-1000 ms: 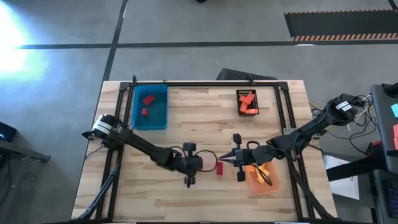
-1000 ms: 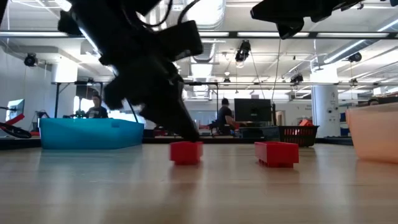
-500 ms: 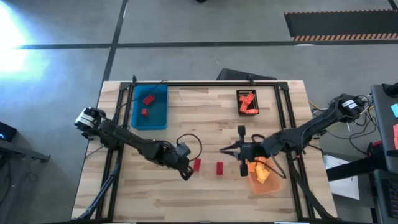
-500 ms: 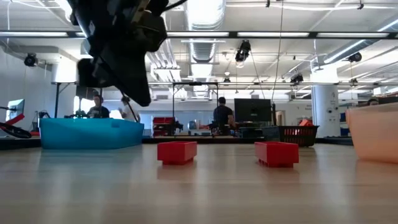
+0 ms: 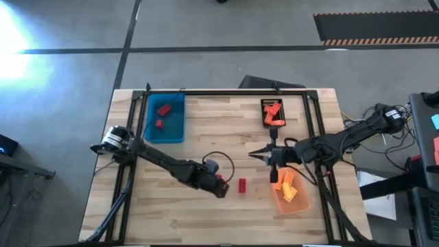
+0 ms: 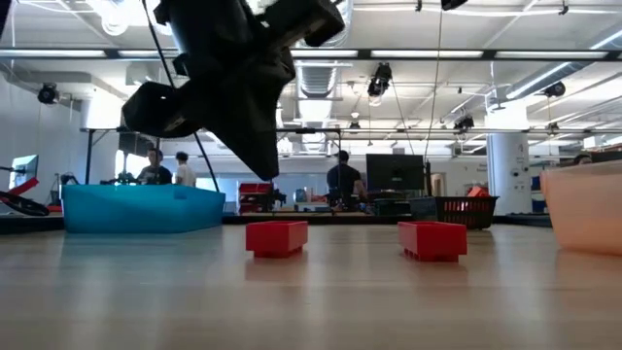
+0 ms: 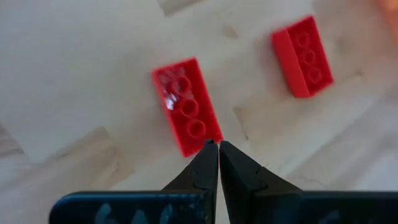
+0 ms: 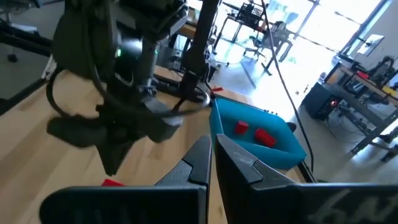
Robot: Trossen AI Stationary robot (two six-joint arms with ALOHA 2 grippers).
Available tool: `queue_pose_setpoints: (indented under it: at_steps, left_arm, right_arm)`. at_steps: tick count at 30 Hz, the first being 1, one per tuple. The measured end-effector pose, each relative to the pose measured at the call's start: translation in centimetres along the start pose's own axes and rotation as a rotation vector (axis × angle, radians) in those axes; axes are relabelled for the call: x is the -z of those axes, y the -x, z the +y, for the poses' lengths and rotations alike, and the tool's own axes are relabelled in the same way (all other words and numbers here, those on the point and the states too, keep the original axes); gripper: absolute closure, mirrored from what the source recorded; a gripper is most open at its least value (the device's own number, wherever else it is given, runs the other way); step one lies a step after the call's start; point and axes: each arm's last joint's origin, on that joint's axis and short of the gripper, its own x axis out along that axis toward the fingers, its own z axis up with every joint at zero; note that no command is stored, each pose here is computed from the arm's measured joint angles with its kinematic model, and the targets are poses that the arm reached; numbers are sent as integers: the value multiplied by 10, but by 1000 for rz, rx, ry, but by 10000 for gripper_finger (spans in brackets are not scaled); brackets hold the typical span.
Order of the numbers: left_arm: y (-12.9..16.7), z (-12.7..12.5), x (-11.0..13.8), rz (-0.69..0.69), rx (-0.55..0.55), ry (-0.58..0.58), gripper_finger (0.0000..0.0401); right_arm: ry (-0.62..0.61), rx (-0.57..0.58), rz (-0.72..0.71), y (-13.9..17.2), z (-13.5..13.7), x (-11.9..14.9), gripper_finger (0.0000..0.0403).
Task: Sort & place blocks by color
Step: Put the red game piece into the blue bin
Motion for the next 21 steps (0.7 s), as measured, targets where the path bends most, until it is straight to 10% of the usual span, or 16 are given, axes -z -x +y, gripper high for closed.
queue_pose_setpoints:
  at_steps: [10,21]
  left_arm:
    - [-10,-7,-2,9,-51,-45,385]
    - [-13,-2,-6,-92,-84,-104,220]
  right_arm:
    - [39,0,-1,3,-1,0,390]
    - [45,1,-6,4,-2,-1,390]
